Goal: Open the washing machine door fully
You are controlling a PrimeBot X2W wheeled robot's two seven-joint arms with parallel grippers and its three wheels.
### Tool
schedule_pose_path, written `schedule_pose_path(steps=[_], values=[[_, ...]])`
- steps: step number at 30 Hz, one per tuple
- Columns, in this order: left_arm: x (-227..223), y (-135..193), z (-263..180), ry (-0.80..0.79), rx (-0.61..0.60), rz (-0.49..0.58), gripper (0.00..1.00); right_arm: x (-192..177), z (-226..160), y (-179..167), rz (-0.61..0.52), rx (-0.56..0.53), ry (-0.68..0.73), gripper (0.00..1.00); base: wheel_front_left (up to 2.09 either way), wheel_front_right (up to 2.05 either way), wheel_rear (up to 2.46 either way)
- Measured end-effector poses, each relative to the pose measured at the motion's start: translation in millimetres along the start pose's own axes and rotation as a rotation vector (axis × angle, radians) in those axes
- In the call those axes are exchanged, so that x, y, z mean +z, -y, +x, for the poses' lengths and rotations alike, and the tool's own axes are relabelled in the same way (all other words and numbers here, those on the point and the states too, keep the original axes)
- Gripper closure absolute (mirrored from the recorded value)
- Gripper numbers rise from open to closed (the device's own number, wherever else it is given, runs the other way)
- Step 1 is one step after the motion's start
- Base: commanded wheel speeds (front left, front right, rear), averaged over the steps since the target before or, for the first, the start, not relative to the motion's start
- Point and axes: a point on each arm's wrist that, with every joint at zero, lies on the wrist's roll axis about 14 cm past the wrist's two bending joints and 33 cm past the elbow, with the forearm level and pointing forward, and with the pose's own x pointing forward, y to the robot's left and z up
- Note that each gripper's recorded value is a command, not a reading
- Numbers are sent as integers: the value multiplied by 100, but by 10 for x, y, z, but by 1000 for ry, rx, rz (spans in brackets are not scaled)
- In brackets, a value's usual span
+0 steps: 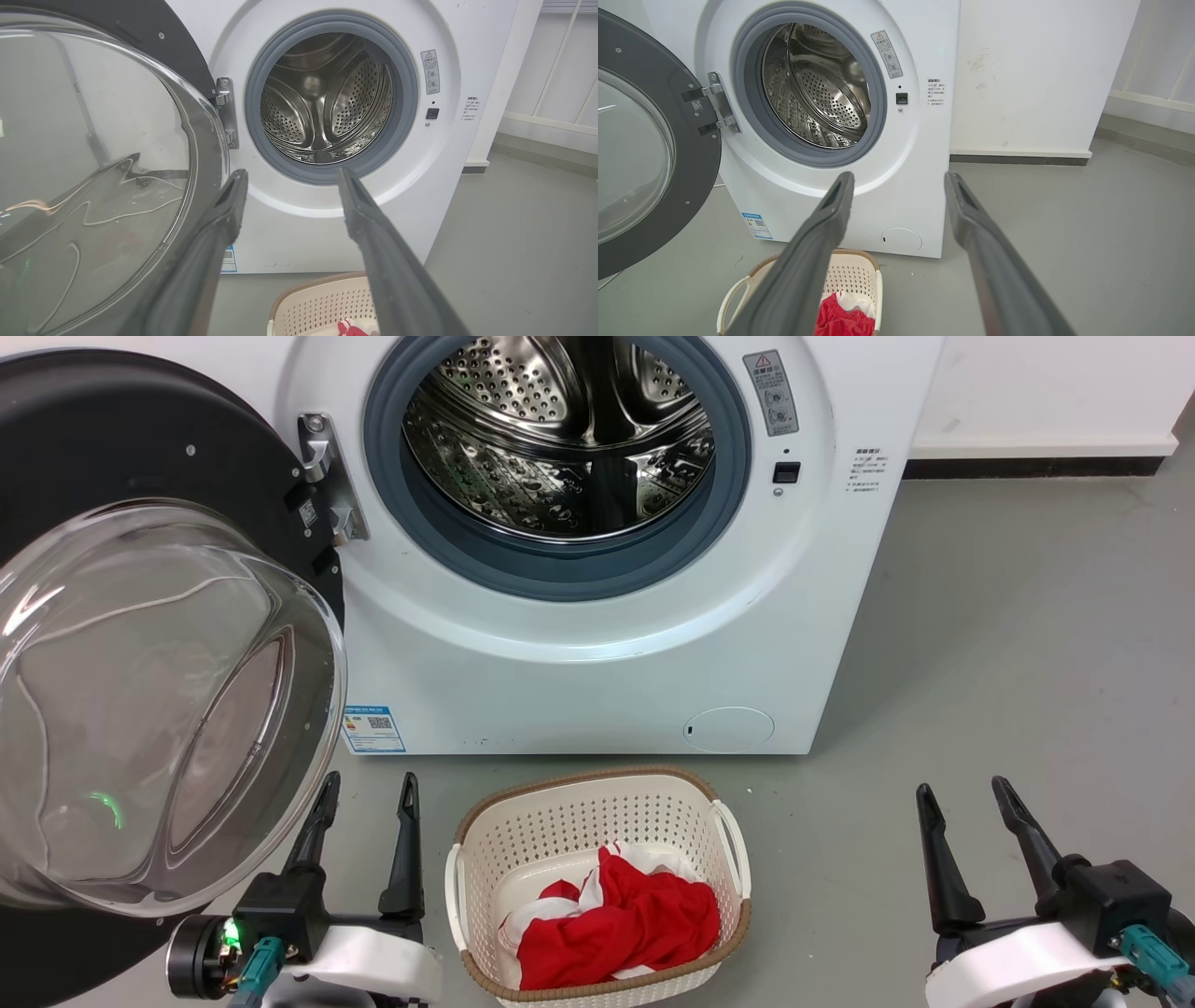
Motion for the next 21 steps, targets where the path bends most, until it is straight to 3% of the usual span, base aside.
schedule_pose_path(steps=[4, 5, 9, 21], values=[[-1, 9, 2, 0, -3, -3, 0, -8, -3, 2, 5, -1, -1, 0, 0, 0, 0], [-4, 17, 3, -1, -5, -10, 100, -11, -4, 2, 6, -1, -2, 100, 0, 0, 0], [-186, 15, -82, -63, 4, -26, 100, -158, -60, 5, 19, -5, -49, 100, 0, 0, 0], [-307, -125, -91, -129, 78, -254, 100, -226, -58, 74, 263, -47, -64, 100, 0, 0, 0]])
